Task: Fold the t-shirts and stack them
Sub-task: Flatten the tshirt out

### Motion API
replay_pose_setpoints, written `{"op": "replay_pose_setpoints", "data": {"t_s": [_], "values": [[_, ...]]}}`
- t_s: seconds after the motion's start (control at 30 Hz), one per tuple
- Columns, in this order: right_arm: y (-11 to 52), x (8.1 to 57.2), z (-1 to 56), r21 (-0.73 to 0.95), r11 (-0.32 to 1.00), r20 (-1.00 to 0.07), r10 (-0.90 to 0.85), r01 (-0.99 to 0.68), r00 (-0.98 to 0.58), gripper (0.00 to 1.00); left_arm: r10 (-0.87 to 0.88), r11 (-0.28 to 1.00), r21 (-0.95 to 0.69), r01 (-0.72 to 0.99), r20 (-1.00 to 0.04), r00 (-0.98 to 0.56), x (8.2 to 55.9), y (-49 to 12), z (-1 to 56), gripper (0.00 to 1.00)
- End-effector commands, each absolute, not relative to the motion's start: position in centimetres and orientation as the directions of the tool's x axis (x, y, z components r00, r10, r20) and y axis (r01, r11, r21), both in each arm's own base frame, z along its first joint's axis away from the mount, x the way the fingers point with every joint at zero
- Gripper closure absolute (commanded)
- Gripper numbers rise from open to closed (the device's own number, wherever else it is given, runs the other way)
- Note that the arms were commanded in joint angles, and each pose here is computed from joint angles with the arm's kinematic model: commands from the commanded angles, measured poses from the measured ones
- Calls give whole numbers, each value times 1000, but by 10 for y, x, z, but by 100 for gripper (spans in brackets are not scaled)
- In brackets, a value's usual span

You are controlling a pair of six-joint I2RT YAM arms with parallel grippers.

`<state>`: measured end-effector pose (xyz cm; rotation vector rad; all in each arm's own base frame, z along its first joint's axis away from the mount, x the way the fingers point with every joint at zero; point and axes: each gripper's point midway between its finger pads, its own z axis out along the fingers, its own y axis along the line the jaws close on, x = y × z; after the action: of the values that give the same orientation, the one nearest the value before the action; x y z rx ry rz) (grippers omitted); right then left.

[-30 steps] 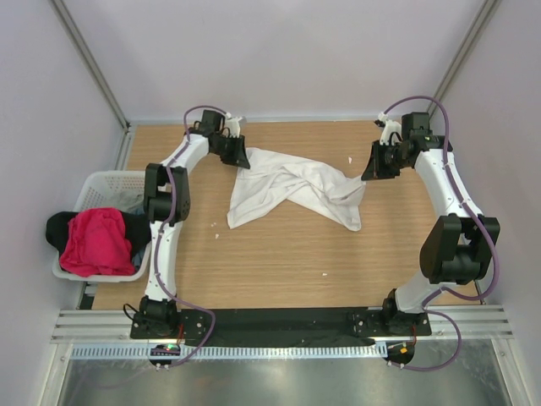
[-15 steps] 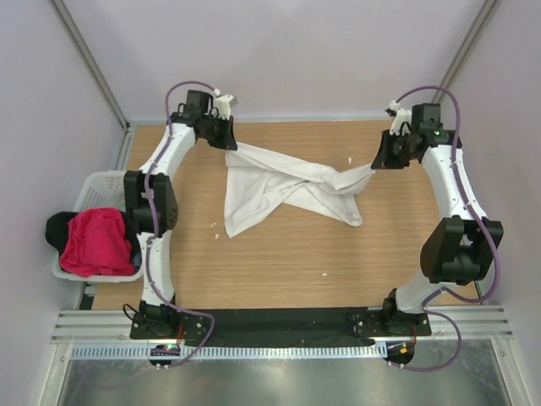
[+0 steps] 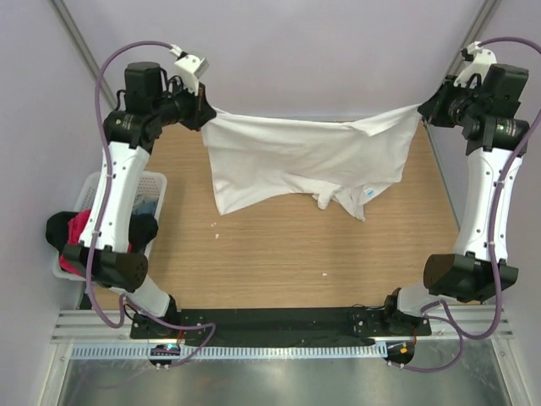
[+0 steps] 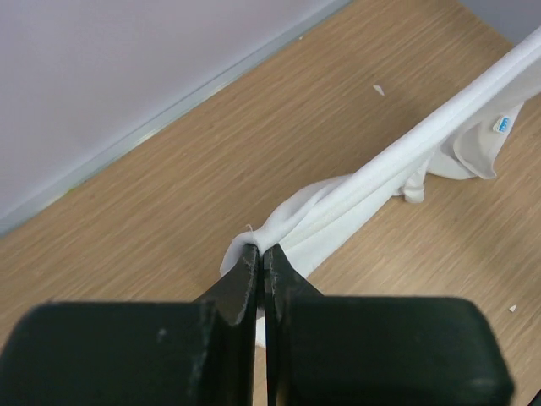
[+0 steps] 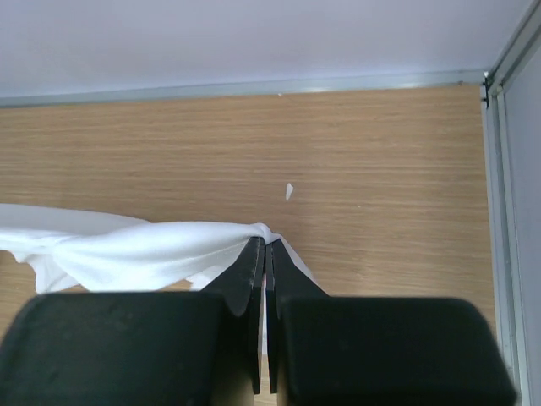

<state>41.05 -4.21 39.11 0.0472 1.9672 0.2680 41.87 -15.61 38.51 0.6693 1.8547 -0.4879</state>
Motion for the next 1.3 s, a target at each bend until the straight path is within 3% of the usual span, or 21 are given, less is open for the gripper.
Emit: {"op": "replay_pose_setpoints", "data": {"t_s": [0.0,0.3,0.5,0.67,0.8,0.93,1.07,1.27], "values": [[-17,364,468,164,970,-965,120,-180,-233,99,209,743,19,669,-956,-206,376,-151,428,100],[8,238,562,-14,989,-996,0,-146,94,99,154,706,166,689,-985,79,260,-139,507,100],[18,175,589,-48,994,-976,-26,-95,218,99,134,743,264,615,-959,250,218,-123,548,100],[17,150,631,-46,998,-944,-30,-43,328,99,108,771,294,565,-934,339,200,-115,574,100],[7,175,643,-49,998,-939,-38,-25,342,99,134,783,277,557,-949,284,223,-114,556,100],[-10,227,615,-52,998,-965,-45,-18,258,99,159,785,217,581,-976,150,259,-118,507,100],[-24,291,552,-43,998,-994,-38,-49,98,99,205,772,160,615,-979,-3,296,-125,443,100],[-37,398,387,103,986,-955,60,-134,-289,99,252,720,9,694,-935,-250,356,-147,328,100]]}}
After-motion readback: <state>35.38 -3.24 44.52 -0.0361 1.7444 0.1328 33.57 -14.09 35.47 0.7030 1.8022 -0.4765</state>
